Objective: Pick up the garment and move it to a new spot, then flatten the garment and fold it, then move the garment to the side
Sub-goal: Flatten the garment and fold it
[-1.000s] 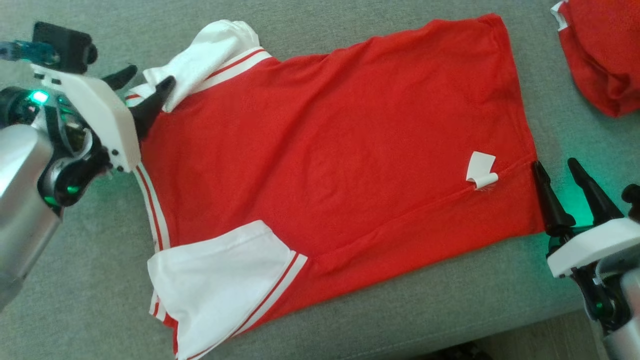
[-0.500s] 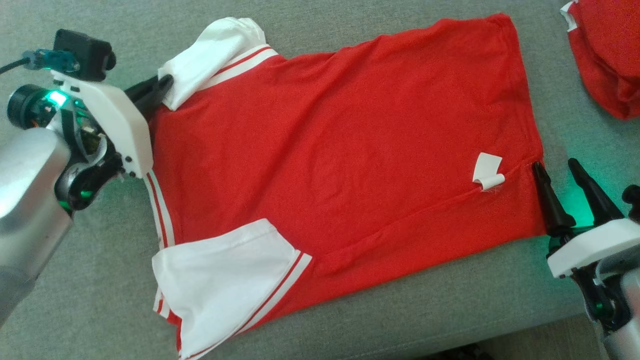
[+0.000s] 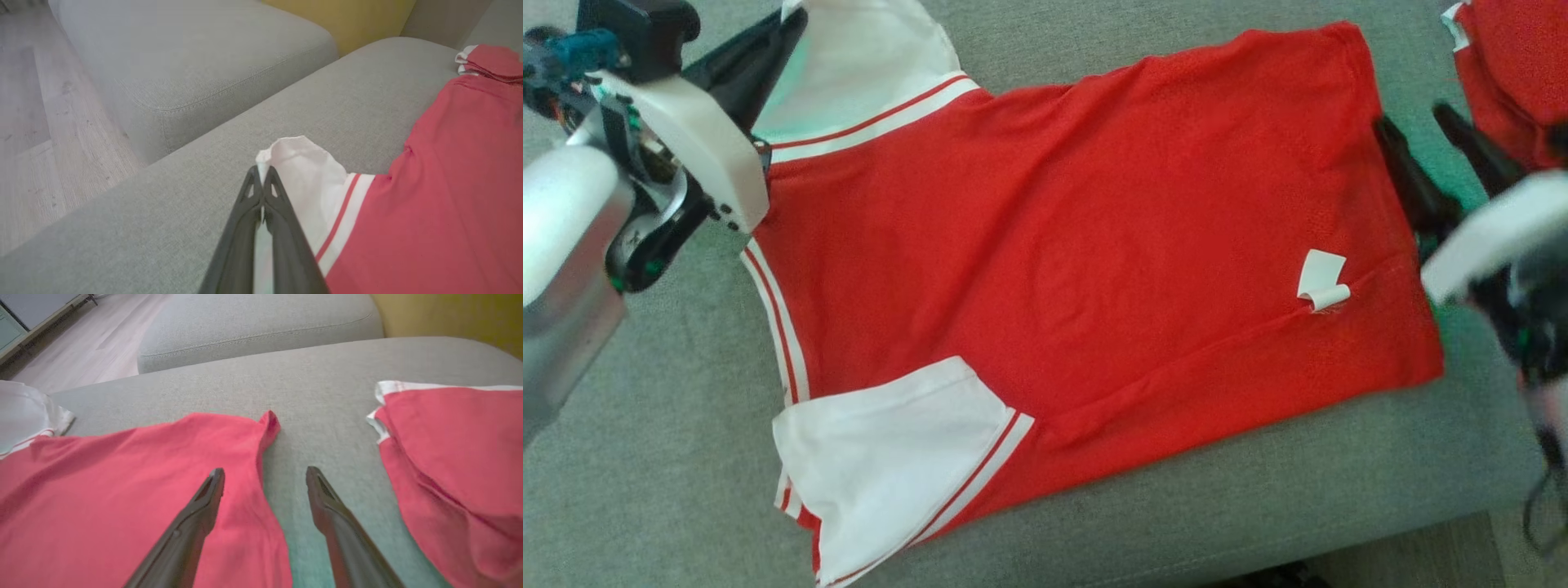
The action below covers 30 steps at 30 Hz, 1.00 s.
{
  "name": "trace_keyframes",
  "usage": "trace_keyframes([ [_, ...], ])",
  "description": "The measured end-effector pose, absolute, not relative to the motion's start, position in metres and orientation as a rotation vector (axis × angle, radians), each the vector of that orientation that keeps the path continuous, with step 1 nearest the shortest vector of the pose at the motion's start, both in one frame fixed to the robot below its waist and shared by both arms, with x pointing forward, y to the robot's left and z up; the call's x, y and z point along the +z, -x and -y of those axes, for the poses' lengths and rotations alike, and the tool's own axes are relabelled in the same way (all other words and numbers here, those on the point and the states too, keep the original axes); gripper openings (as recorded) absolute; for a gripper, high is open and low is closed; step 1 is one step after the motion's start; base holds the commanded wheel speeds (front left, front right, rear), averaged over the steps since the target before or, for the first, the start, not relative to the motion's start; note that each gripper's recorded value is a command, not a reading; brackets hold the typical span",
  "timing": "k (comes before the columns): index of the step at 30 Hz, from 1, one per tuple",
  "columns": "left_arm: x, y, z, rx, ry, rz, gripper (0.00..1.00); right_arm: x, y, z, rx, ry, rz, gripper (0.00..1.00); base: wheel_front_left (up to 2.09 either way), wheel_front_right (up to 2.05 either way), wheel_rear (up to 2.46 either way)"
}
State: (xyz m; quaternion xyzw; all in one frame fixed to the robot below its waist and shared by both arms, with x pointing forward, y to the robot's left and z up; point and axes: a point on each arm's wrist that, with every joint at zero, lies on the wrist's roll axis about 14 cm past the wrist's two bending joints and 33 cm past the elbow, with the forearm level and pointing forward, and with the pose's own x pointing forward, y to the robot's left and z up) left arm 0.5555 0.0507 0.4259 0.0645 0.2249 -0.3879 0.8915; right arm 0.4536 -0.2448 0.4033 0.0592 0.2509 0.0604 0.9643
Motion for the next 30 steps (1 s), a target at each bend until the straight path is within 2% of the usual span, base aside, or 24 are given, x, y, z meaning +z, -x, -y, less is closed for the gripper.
trace_keyframes([
  [5,0.435,-0.564,-0.051,-0.811,-0.179,-0.406,0.00,0.403,-0.491,0.237,0.156,-0.161,-0.649,1.00,0.00,0.00,0.00],
  [14,0.431,-0.563,-0.052,-0.824,-0.195,-0.408,0.00,0.382,-0.521,0.221,0.196,-0.067,-0.835,1.00,0.00,0.00,0.00],
  [19,0.431,-0.565,-0.056,-0.822,-0.193,-0.404,0.00,0.371,-0.527,0.219,0.192,-0.054,-0.884,1.00,0.00,0.00,0.00],
  [26,0.434,-0.570,-0.060,-0.814,-0.185,-0.383,0.00,0.369,-0.542,0.210,0.206,-0.063,-0.873,0.98,0.00,0.00,0.00],
  [27,0.434,-0.570,-0.062,-0.811,-0.187,-0.386,0.00,0.369,-0.544,0.209,0.207,-0.066,-0.868,0.83,0.00,0.00,0.00],
  [29,0.433,-0.571,-0.064,-0.806,-0.188,-0.385,0.00,0.367,-0.545,0.207,0.210,-0.068,-0.867,0.25,0.00,0.00,0.00],
  [30,0.432,-0.571,-0.065,-0.803,-0.189,-0.383,0.00,0.367,-0.545,0.206,0.213,-0.067,-0.865,0.00,0.00,0.00,0.00],
])
